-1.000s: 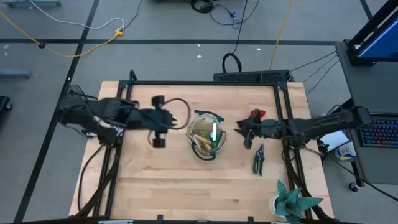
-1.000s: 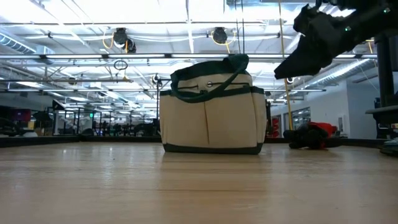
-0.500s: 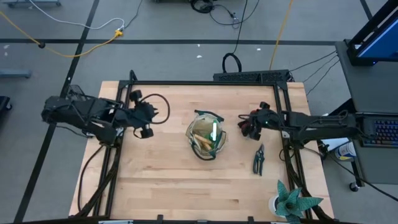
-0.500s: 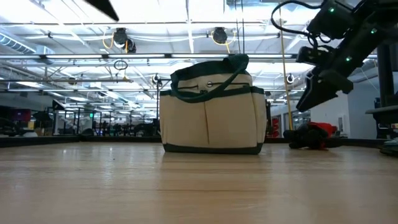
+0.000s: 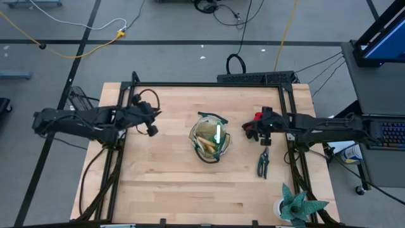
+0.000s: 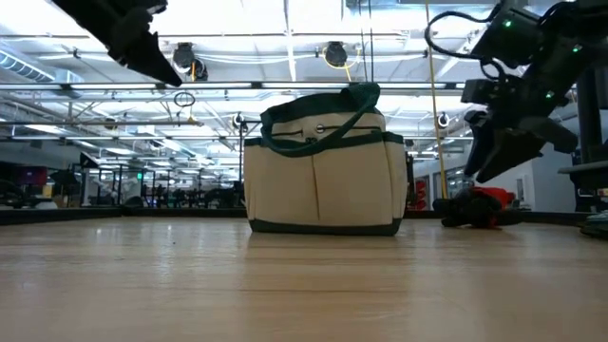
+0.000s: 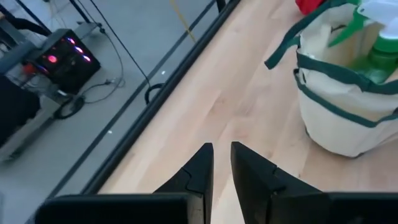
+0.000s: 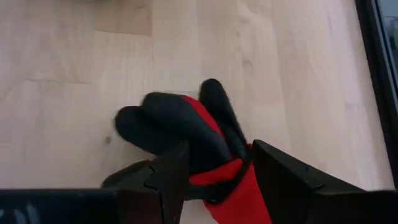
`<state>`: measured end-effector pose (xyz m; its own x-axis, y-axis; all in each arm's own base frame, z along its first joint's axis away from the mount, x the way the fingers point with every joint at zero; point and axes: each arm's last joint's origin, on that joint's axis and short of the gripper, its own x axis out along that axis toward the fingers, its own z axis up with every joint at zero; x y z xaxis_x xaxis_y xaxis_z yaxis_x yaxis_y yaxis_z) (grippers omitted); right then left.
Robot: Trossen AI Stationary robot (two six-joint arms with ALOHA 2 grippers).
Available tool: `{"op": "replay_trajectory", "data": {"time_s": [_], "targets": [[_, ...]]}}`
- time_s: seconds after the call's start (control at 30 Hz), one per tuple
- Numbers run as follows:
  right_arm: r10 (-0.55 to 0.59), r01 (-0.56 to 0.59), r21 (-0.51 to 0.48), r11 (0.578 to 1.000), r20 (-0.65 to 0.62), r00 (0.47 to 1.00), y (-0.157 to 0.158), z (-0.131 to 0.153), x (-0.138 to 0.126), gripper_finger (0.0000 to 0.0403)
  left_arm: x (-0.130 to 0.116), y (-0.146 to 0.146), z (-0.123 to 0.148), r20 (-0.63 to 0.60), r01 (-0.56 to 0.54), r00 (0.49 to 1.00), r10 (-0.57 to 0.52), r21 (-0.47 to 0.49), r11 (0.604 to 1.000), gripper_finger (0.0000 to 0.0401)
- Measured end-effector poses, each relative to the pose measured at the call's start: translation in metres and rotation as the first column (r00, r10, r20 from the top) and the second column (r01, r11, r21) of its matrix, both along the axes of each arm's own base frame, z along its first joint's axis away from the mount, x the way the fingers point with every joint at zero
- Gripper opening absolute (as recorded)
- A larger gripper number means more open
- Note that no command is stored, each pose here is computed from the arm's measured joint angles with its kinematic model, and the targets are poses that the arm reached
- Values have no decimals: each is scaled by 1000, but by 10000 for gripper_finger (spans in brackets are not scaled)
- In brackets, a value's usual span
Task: Pick & Place Garden tools in Gardening bag
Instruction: Put the red gloves into the brown gardening bag
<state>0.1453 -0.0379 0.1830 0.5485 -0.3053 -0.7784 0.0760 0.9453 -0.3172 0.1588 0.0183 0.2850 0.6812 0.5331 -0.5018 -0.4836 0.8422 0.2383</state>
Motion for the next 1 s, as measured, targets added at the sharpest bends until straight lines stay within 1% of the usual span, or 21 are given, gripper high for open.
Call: {"op": "replay_trajectory", "data": {"time_s": [0.17,0.33,0.5,0.57,0.63,0.7,0.8,0.87,1.0], "targets": [[-70,69,-15,998,-40,997,-9,-6,2,171,5,3,0,45,20,999,-19,-22,1000,60],[-129,129,-2,992,-106,986,-20,-15,4,171,10,3,7,95,94,991,-94,11,996,60],[-165,169,14,985,-166,972,-28,-27,9,167,12,3,9,109,120,987,-122,24,993,60],[-170,176,17,984,-185,968,-30,-31,11,153,11,3,9,108,116,987,-117,16,993,60],[-174,181,19,983,-198,965,-31,-34,13,129,11,3,8,108,113,988,-113,8,994,60],[-178,186,20,982,-203,963,-33,-37,15,92,11,3,8,104,112,988,-111,3,994,60],[-190,200,27,979,-212,959,-34,-41,18,27,11,3,7,97,111,989,-111,0,994,60],[-207,219,36,975,-206,956,-34,-42,19,15,11,3,7,99,109,989,-108,-4,994,60],[-273,283,70,957,-127,954,-33,-38,22,21,11,3,7,103,126,987,-124,-16,992,60]]}}
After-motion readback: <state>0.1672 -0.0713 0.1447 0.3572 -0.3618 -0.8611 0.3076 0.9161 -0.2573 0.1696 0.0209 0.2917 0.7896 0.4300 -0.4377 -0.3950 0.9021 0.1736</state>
